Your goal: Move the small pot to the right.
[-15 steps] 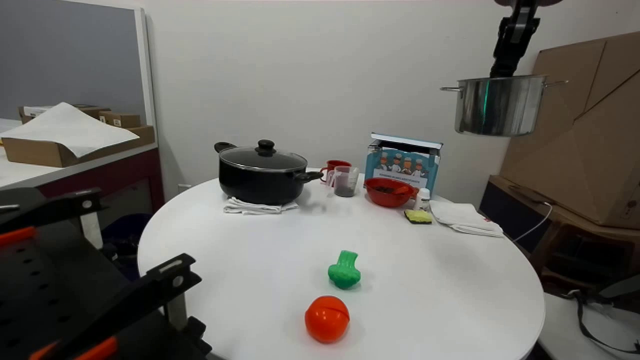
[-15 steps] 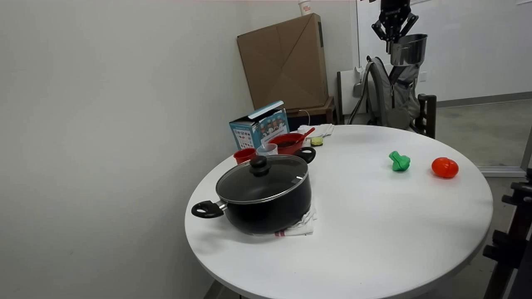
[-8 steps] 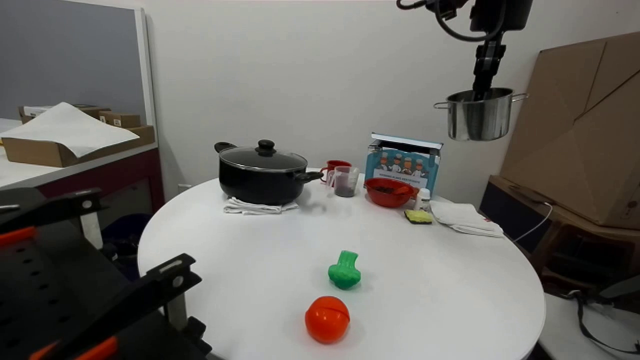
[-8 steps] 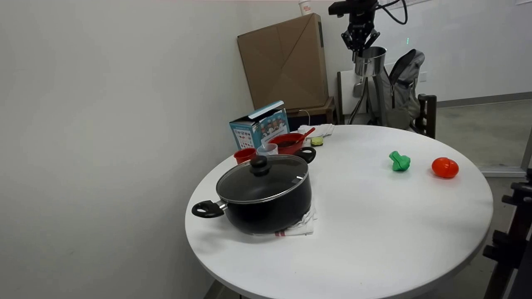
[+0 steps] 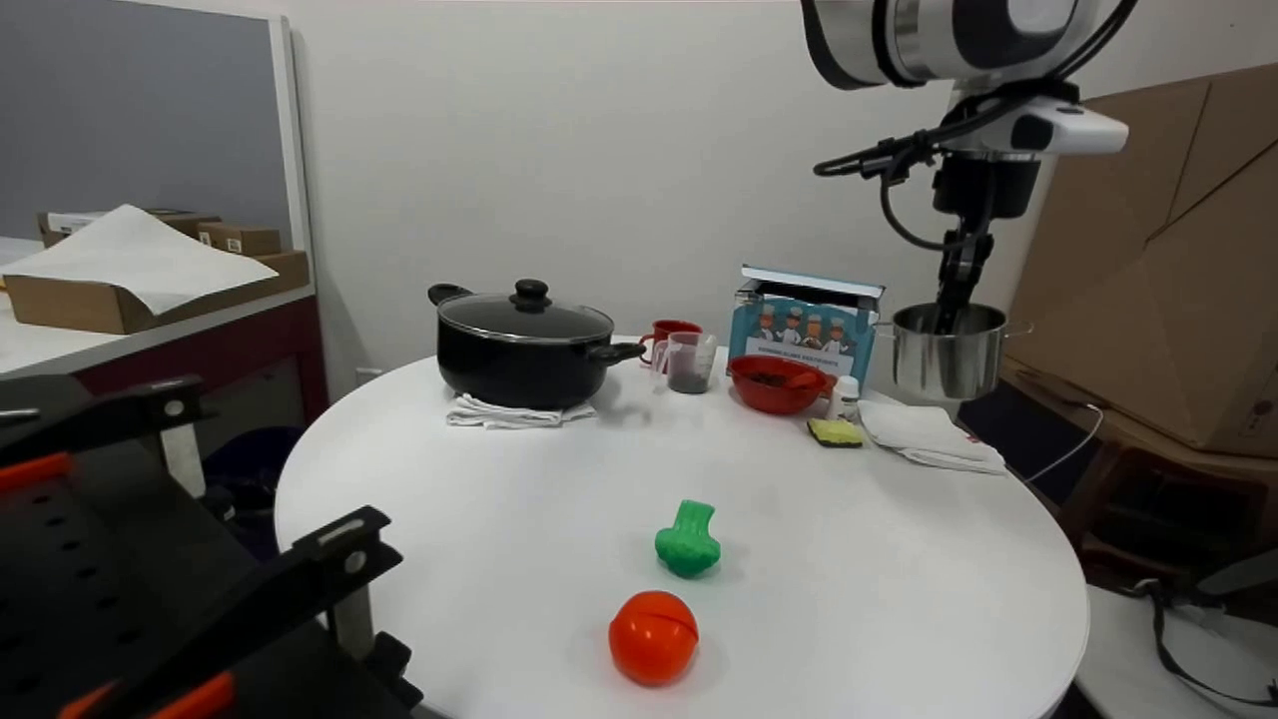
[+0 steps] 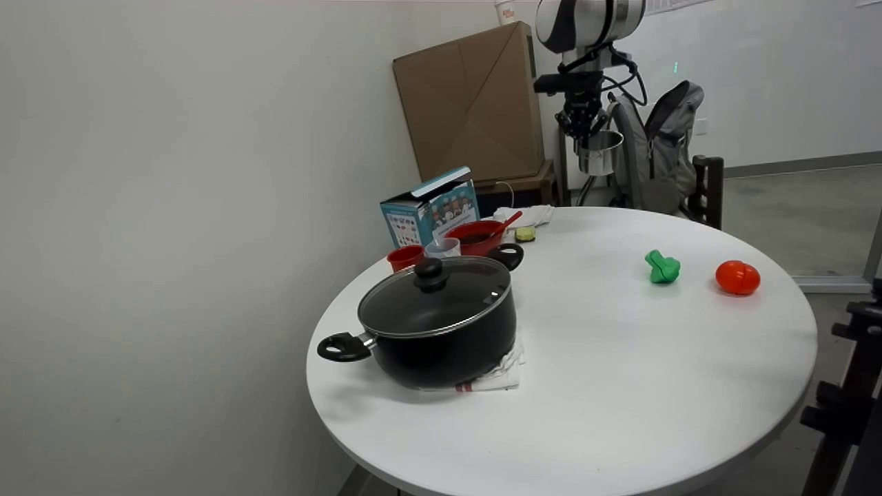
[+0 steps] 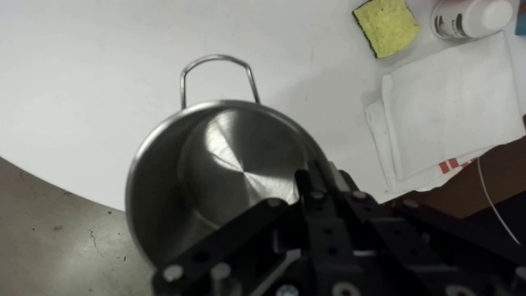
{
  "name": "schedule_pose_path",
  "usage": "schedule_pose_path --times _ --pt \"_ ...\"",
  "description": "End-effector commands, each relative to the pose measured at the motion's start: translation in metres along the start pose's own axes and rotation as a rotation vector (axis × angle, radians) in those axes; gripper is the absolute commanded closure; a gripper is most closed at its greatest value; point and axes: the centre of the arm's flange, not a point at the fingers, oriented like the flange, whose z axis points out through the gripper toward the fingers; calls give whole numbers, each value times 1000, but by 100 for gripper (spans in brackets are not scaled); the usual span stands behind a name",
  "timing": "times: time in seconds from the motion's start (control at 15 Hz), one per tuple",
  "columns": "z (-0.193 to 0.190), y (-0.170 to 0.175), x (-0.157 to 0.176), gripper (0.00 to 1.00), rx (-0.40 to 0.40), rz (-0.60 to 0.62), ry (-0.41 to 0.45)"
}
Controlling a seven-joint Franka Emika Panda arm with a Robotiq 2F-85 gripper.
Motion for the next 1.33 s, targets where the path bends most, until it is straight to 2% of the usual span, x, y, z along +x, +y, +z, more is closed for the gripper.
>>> schedule_pose_path --times 0.0,0.4,0.73,1.0,1.13,1.2,1.27 --pt "50 -35 25 99 -29 -14 -48" --pt "116 -36 29 99 -93 -46 -80" --pt "168 -32 23 99 -159 -126 -111" --pt "194 -21 23 99 -203 -154 -121" --pt "192 -23 25 99 -204 -166 -132" --pt "191 -23 25 71 -200 -182 -139" --pt "190 -23 25 71 -198 -187 -143"
